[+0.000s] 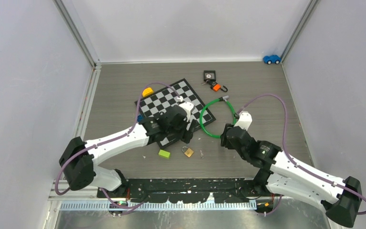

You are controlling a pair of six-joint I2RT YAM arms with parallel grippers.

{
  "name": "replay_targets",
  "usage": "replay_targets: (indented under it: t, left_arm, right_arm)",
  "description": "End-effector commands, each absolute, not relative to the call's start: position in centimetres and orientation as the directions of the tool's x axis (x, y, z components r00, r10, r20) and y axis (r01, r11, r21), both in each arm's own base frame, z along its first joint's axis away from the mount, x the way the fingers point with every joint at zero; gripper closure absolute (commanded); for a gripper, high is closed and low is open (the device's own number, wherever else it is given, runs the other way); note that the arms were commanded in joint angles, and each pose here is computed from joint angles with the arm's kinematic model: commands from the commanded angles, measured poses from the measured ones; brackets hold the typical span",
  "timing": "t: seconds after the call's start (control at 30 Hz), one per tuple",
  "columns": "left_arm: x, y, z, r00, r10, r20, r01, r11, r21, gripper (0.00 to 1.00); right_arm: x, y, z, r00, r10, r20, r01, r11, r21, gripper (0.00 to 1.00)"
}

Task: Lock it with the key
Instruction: Place the lock at the center of the board.

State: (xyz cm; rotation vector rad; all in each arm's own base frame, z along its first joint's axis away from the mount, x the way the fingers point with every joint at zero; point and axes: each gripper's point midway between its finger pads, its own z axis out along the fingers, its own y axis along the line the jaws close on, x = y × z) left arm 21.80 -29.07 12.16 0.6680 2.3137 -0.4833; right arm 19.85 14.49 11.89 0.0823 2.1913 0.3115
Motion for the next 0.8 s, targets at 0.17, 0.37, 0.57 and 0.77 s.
replay_targets:
  t: [0.17, 0.37, 0.57, 0.77]
  left_arm:
    - [24.1, -25.9, 17.1, -0.653, 0.343, -0.675, 0.461, 0.887, 0.005, 0.24]
    - [24.9, -24.5, 20.2, -0.579, 0.303, -0.757, 0.441, 0.897, 0.022, 0.2]
    - [25.3, -21.5, 21.7, -0.563, 0.273, -0.78, 0.359, 0.931, 0.067, 0.18]
    - [24.8, -20.2, 22.2, -0.545, 0.254, -0.799, 0.345, 0.936, 0.062, 0.16]
  right_arm:
    - [21.4, 13.2, 16.4, -0.579, 0.184, -0.794, 0.089, 0.983, 0.163, 0.42]
    - [21.8, 11.1, 18.4, -0.548, 0.191, -0.814, 0.169, 0.979, 0.116, 0.32]
    - [22.8, 8.5, 18.7, -0.583, 0.227, -0.78, 0.27, 0.96, 0.078, 0.3]
    - [25.6, 8.5, 19.0, -0.624, 0.242, -0.743, 0.285, 0.956, 0.072, 0.3]
